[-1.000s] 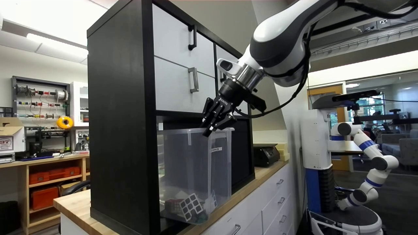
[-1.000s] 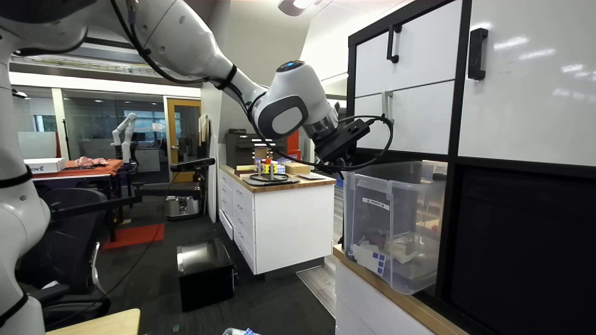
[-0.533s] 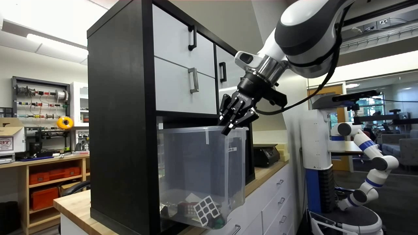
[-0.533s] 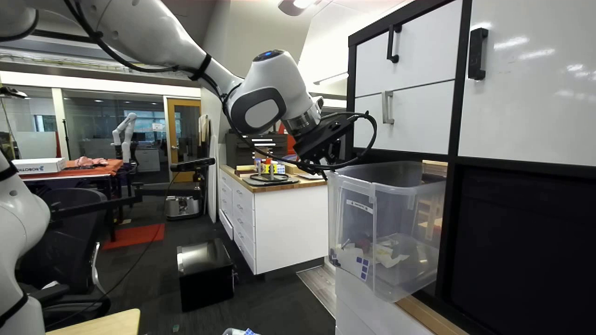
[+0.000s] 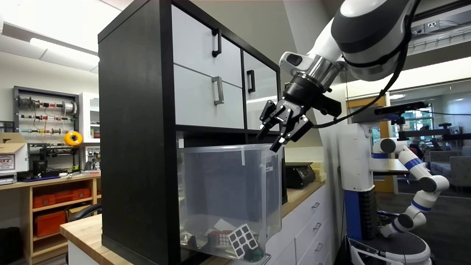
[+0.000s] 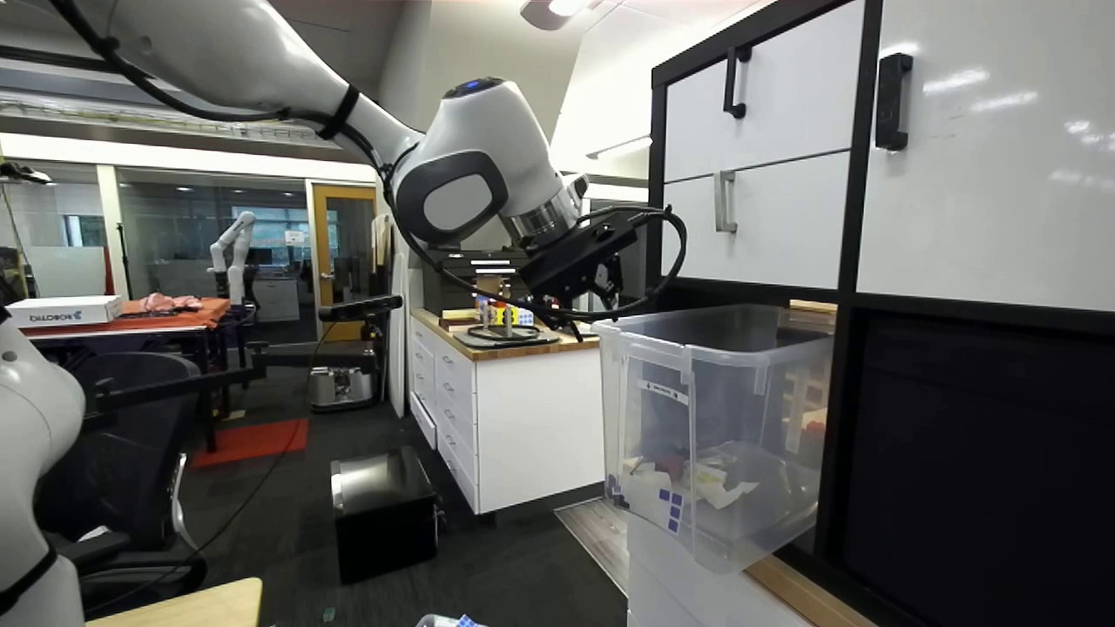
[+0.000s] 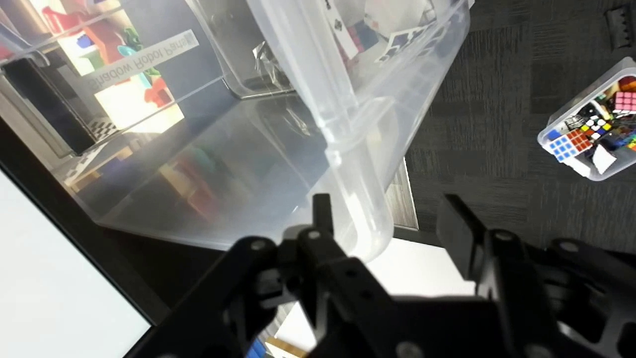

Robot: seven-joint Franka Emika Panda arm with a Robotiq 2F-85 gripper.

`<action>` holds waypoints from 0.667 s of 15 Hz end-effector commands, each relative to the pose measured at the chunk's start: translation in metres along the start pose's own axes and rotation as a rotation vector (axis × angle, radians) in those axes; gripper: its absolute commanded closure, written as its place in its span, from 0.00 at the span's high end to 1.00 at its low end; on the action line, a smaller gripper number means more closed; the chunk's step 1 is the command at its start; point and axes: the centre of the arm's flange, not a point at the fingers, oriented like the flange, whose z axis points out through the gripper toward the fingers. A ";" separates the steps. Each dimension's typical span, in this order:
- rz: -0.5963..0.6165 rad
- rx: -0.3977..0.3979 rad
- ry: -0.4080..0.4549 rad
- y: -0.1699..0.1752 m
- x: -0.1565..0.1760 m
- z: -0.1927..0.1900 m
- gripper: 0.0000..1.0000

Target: Pull out the clear storage box

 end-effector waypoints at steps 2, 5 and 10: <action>0.057 -0.003 -0.013 -0.009 -0.004 -0.023 0.96; 0.108 -0.002 -0.065 -0.001 0.000 -0.028 1.00; 0.221 0.021 -0.176 0.020 0.006 -0.036 1.00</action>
